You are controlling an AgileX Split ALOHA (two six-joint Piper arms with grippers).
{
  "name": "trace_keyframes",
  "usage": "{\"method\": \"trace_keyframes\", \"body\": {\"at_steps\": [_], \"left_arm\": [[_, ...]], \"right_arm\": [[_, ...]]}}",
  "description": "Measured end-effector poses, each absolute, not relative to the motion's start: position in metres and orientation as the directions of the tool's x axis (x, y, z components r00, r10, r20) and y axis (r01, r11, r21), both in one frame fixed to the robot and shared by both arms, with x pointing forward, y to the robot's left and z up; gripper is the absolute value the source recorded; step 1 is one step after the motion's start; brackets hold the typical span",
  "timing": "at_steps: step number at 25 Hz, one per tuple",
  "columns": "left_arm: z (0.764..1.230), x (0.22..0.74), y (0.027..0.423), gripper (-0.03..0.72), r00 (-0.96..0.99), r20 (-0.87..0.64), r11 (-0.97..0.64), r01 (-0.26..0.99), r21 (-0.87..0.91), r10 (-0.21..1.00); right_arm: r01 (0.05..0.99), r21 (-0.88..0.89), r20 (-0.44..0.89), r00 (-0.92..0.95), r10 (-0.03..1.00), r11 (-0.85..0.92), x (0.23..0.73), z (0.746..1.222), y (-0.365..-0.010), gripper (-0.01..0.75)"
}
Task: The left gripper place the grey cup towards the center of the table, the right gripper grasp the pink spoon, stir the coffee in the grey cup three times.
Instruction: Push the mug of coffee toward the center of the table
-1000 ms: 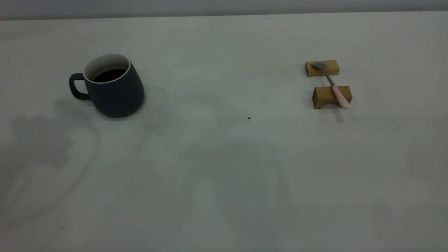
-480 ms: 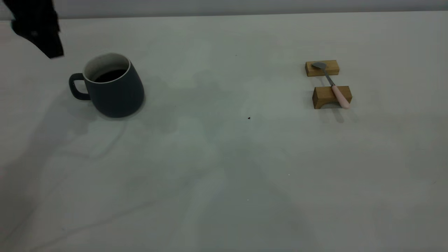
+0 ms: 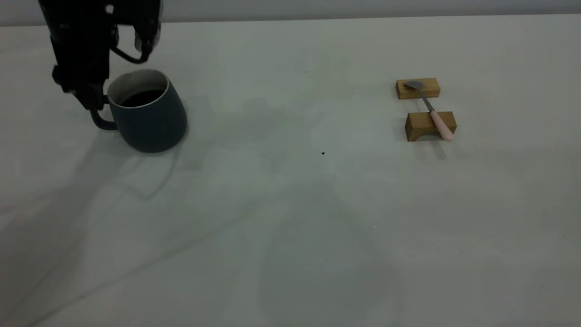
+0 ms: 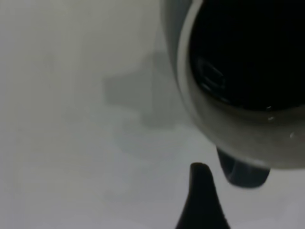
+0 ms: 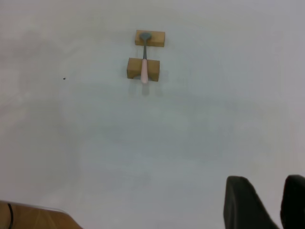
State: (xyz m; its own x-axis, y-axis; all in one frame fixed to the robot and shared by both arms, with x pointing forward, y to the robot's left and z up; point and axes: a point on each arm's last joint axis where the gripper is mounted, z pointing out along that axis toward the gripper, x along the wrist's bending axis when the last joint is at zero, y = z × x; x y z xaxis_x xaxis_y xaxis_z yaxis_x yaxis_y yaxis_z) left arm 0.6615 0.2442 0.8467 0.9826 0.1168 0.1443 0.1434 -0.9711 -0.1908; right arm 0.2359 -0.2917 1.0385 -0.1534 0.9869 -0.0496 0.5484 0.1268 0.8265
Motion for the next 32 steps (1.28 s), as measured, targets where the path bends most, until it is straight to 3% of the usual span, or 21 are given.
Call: {"method": "trace_keyframes", "body": {"at_steps": [9,20,26,32], "left_arm": [[0.835,0.662,0.244,0.544,0.985,0.136,-0.972,0.129,-0.196,0.104],[0.834,0.663,0.242,0.232,0.982,0.143,-0.975,0.149,-0.165,0.126],[0.834,0.663,0.227,0.221,0.981,0.163,-0.982,0.131,-0.138,0.108],[0.834,0.659,0.186,0.221,0.976,0.211,-0.993,0.068,-0.096,0.047]], "right_arm": [[0.548,0.827,-0.050,-0.153,0.987,0.127,0.236,1.038,-0.292,0.237],[0.548,0.827,-0.050,-0.153,0.987,0.127,0.236,1.038,-0.292,0.237],[0.548,0.827,-0.050,-0.153,0.987,0.127,0.236,1.038,-0.292,0.237],[0.548,0.827,-0.050,-0.153,0.987,0.127,0.236,1.038,-0.292,0.237]]}}
